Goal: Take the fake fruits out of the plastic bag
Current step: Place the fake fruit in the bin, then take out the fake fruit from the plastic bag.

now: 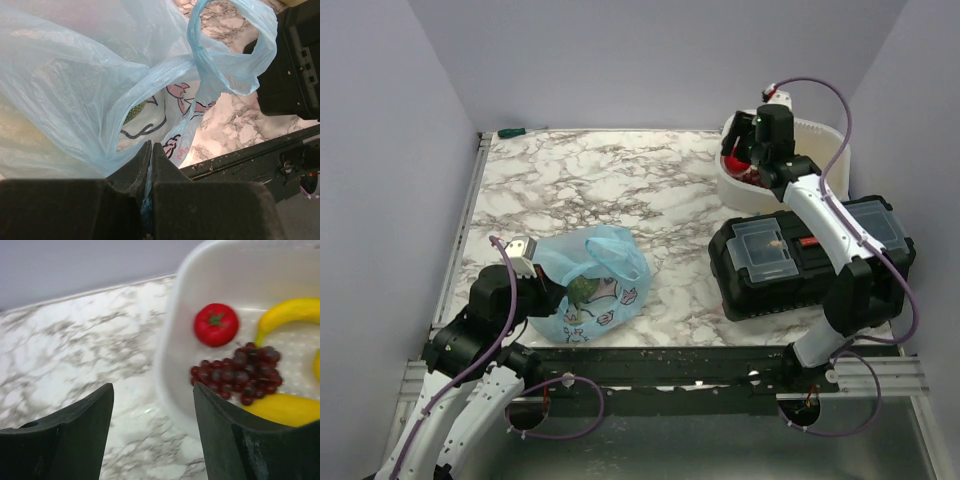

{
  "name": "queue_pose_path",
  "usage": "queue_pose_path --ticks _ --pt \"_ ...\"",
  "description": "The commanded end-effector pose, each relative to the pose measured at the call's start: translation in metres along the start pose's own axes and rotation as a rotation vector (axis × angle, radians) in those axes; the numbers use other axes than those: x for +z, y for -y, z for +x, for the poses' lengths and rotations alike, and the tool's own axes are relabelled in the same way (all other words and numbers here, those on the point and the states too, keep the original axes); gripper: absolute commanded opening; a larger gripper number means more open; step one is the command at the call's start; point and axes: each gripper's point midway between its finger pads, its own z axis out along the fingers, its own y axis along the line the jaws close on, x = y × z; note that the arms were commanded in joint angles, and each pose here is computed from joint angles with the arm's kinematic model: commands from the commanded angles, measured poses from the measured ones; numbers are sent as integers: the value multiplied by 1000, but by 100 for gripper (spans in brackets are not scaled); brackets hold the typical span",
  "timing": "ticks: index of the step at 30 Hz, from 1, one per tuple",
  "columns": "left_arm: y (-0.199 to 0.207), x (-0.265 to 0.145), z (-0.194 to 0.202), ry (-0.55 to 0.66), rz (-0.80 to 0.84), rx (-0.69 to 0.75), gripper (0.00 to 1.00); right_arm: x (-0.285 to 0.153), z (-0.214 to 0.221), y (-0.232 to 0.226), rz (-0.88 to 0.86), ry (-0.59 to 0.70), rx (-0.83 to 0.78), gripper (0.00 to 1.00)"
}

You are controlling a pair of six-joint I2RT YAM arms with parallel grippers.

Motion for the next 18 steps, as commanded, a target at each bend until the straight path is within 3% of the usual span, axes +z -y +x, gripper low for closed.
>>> queue_pose_path --ticks 1,9,18 --pt "-2 1 0 11 -7 4 0 -43 33 -92 -319 -49 -87 68" --pt "-2 2 1 4 -4 5 0 -173 87 -195 -729 -24 -324 73" --pt "-3 7 5 -30 -14 6 0 -307 169 -251 -1109 -67 -500 75"
